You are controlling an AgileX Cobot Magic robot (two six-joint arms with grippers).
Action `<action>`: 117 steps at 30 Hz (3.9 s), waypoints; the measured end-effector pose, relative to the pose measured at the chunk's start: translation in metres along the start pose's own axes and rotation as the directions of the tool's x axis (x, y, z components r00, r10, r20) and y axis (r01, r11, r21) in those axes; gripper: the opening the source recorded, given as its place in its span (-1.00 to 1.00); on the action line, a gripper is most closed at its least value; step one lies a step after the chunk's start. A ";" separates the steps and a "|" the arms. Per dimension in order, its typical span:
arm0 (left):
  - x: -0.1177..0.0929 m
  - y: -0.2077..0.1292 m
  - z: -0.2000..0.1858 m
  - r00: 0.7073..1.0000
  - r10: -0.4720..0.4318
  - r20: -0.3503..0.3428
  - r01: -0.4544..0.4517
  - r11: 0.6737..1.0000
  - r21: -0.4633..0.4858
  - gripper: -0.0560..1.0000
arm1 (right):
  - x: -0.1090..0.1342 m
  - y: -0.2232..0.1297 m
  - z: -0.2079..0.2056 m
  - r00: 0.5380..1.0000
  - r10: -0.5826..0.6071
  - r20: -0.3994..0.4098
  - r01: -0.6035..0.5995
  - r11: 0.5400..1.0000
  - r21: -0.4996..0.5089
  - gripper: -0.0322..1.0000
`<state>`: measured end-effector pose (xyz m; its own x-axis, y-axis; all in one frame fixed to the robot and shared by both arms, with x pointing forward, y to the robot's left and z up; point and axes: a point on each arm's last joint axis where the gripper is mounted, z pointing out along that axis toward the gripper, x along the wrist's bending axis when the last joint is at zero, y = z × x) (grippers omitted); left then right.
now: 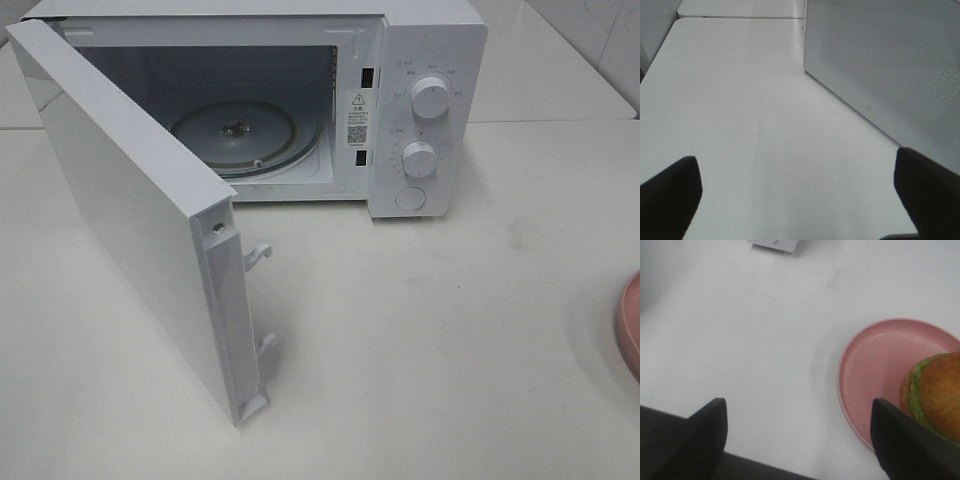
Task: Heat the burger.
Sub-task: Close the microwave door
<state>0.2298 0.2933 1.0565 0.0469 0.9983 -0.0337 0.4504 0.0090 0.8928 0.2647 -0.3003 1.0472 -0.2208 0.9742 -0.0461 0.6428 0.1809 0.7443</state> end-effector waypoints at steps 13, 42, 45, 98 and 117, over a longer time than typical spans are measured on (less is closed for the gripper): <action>0.000 0.000 0.000 1.000 0.000 0.000 0.000 1.000 0.000 0.96 | 0.001 -0.020 -0.026 0.985 0.127 0.118 -0.099 0.970 -0.220 0.54; 0.000 0.000 0.000 1.000 0.000 0.000 0.000 1.000 0.000 0.96 | 0.002 -0.021 -0.026 0.983 0.140 0.123 -0.110 0.969 -0.222 0.54; 0.000 0.000 0.000 1.000 0.000 0.000 0.000 1.000 0.000 0.96 | 0.002 -0.021 -0.026 0.983 0.140 0.123 -0.110 0.969 -0.222 0.54; 0.004 0.051 0.059 0.998 -0.059 0.006 0.059 0.995 0.075 -0.52 | 0.002 -0.021 -0.026 0.983 0.140 0.123 -0.110 0.969 -0.222 0.54; 0.020 0.034 0.140 0.996 -0.011 -0.084 -0.004 0.984 -0.179 -0.89 | 0.002 -0.021 -0.026 0.983 0.140 0.123 -0.110 0.969 -0.222 0.54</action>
<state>0.3709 0.3056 1.0233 -0.0337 0.9994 -0.0058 0.2835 0.0151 0.9589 0.2322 -0.3059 1.0490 -0.0370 0.9991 -0.0227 0.4846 0.0378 0.8739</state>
